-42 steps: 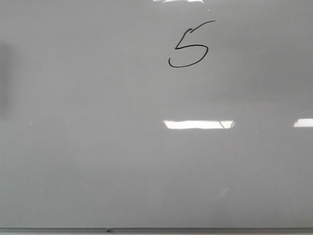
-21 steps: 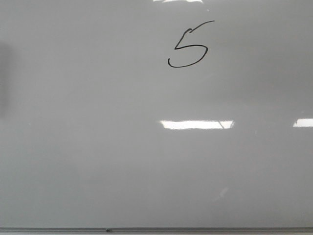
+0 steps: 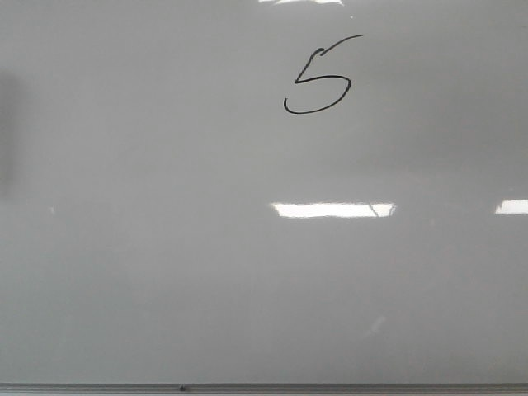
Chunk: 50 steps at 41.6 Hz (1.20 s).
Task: Write number 5 on whiteboard
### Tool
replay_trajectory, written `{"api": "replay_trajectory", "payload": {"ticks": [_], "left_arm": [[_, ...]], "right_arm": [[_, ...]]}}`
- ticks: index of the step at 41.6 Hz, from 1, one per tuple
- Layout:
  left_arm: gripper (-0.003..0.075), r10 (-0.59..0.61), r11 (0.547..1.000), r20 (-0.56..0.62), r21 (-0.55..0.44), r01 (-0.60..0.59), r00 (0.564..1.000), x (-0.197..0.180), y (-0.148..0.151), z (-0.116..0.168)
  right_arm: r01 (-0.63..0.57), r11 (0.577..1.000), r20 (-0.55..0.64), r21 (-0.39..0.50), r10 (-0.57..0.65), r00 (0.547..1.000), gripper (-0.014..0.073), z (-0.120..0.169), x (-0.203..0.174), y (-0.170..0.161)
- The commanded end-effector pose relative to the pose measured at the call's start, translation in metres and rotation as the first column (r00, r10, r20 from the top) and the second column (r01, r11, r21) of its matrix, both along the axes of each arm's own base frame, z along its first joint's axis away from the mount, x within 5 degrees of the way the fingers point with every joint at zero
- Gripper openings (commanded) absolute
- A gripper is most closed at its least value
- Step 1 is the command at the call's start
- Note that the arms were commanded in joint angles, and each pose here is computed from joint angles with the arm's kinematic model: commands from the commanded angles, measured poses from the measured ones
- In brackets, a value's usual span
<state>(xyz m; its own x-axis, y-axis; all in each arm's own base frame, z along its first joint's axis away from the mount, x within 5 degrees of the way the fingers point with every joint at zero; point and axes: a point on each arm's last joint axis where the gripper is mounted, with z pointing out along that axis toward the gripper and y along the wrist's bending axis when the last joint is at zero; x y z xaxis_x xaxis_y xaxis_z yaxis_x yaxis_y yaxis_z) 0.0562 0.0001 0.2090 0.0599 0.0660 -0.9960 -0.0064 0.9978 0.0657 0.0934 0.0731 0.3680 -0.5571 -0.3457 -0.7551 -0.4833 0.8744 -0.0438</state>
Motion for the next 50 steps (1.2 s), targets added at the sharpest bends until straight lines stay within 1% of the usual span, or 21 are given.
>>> {"api": "replay_trajectory", "payload": {"ticks": [1, 26, 32, 35, 38, 41, 44, 50], "left_arm": [[-0.0020, 0.003, 1.000, 0.097, -0.011, -0.002, 0.995, -0.002, 0.000, 0.007], [-0.0020, 0.003, 1.000, 0.097, -0.011, -0.002, 0.995, -0.002, 0.000, 0.007], [-0.0020, 0.003, 1.000, 0.095, -0.011, -0.002, 0.995, -0.002, 0.000, 0.007], [-0.0020, 0.003, 1.000, 0.095, -0.011, -0.002, 0.995, -0.002, 0.000, 0.007], [-0.0020, 0.003, 1.000, 0.095, -0.011, -0.002, 0.995, -0.002, 0.000, 0.007], [-0.0020, 0.003, 1.000, 0.095, -0.011, -0.002, 0.995, -0.002, 0.000, 0.007], [-0.0020, 0.003, 1.000, 0.095, -0.011, -0.002, 0.995, -0.002, 0.000, 0.007], [-0.0020, 0.003, 1.000, 0.095, -0.011, -0.002, 0.995, -0.002, 0.000, 0.007]], "right_arm": [[-0.012, 1.000, 0.079, 0.027, 0.010, 0.997, -0.0062, 0.012, 0.003, 0.000], [-0.017, 1.000, 0.075, 0.025, 0.015, 0.997, -0.0062, 0.011, 0.002, 0.001], [0.054, 0.998, 0.067, 0.017, -0.055, 0.996, -0.0062, 0.006, 0.008, -0.006], [0.050, 0.998, 0.100, 0.028, -0.052, 0.994, -0.0064, 0.006, 0.010, -0.009], [-0.006, 0.999, 0.169, 0.043, -0.002, 0.986, -0.0064, 0.009, 0.009, -0.011], [-0.044, 0.998, 0.262, 0.054, 0.028, 0.965, -0.0064, 0.011, 0.006, -0.017], [-0.018, 0.996, 0.312, 0.086, -0.010, 0.950, -0.0064, 0.007, 0.004, -0.024], [0.133, 0.980, 0.397, 0.147, -0.182, 0.900, -0.0064, -0.006, -0.002, -0.046]]}}
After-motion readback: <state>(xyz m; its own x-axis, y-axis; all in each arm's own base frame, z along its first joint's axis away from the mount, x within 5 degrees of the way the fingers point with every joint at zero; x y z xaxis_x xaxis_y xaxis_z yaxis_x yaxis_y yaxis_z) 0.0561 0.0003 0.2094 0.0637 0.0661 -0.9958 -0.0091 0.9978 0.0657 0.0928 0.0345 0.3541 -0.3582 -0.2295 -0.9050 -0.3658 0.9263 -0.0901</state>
